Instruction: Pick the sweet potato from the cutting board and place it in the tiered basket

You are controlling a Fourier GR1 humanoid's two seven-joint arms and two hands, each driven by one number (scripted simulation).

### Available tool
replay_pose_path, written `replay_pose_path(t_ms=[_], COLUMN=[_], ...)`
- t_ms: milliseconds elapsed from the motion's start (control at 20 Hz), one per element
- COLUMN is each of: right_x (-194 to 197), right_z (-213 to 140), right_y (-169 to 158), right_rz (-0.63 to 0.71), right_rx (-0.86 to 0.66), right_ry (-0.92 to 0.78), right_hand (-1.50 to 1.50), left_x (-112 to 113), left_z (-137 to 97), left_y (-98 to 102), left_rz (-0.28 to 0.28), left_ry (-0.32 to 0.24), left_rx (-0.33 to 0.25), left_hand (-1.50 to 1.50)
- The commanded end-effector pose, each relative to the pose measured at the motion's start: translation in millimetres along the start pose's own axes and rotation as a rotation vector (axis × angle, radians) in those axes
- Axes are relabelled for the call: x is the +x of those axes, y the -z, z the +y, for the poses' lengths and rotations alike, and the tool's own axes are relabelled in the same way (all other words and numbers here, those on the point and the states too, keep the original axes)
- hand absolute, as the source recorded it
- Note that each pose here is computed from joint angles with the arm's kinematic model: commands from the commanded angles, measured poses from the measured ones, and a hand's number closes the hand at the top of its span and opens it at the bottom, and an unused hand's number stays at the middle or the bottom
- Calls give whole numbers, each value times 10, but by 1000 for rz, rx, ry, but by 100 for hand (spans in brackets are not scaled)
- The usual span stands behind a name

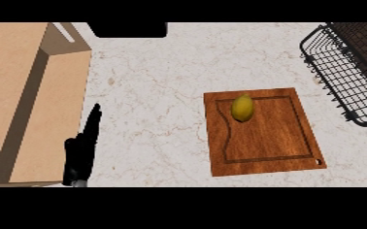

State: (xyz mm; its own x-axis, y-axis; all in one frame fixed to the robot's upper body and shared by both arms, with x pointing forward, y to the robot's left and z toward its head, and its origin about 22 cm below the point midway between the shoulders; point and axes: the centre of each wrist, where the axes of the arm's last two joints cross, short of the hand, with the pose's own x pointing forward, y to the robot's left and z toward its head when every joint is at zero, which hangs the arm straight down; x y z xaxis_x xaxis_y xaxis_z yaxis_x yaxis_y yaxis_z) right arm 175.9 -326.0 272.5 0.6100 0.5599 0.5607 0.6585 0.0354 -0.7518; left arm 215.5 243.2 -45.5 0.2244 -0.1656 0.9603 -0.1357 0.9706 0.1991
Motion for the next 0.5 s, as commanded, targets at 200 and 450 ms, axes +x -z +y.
replay_pose_path(t_ms=[200,450], right_x=[344,293], right_z=[-219,39], right_y=[609,962], right_rz=[194,230], right_rx=[1,27], right_ry=[-69,-95], right_hand=[150,150], left_x=[-75,-108], left_z=[-31,-2], left_y=[-92,-31], left_rz=[43,47], left_ry=[7,-5], left_rx=[-10,-22], left_hand=[0,0])
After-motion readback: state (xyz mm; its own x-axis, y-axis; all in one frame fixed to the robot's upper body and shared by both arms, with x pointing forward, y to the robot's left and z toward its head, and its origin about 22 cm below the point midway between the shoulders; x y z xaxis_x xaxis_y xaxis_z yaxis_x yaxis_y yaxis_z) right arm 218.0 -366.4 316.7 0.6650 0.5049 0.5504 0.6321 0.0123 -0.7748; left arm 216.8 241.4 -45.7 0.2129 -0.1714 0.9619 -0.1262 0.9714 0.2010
